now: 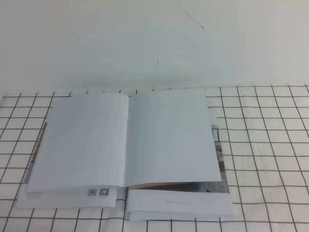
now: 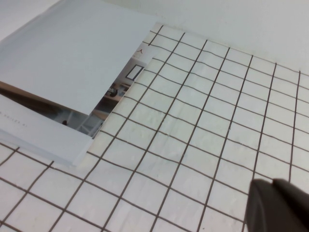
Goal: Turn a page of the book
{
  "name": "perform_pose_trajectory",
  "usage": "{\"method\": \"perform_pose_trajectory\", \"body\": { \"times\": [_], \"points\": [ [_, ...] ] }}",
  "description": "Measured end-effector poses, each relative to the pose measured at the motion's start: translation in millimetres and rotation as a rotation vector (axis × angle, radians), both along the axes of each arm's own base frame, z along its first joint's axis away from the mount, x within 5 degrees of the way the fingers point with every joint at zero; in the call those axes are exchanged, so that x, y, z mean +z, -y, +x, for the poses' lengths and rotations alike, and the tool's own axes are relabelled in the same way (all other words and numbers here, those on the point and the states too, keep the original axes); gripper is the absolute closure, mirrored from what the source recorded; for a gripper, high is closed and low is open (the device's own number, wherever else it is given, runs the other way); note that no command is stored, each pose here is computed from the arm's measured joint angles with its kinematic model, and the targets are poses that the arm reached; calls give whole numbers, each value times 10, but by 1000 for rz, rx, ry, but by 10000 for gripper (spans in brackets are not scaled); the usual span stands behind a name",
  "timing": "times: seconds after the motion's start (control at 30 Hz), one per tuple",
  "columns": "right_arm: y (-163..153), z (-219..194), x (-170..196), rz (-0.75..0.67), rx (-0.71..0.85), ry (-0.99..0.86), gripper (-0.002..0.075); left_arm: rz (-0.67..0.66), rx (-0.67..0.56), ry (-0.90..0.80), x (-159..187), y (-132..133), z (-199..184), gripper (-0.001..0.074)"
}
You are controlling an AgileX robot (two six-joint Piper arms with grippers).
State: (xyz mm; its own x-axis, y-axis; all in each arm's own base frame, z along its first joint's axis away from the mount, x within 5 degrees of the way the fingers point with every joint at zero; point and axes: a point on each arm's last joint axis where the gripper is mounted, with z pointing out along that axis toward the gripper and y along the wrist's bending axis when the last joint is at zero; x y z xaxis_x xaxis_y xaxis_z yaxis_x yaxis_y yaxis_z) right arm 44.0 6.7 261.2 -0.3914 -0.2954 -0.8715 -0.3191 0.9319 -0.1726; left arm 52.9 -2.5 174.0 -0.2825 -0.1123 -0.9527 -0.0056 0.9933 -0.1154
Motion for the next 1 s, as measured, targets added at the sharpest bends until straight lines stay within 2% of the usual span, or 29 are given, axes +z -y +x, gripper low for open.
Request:
{"method": "perform_pose_trajectory", "body": {
  "times": [0.53,1.0],
  "points": [
    [0,1,-6,-1,0,-2,724,52,-58,-1,-4,21,-4,737],
    [0,1,-6,-1,0,-2,724,46,-42,-3,-5,7,-3,737]
  ]
}}
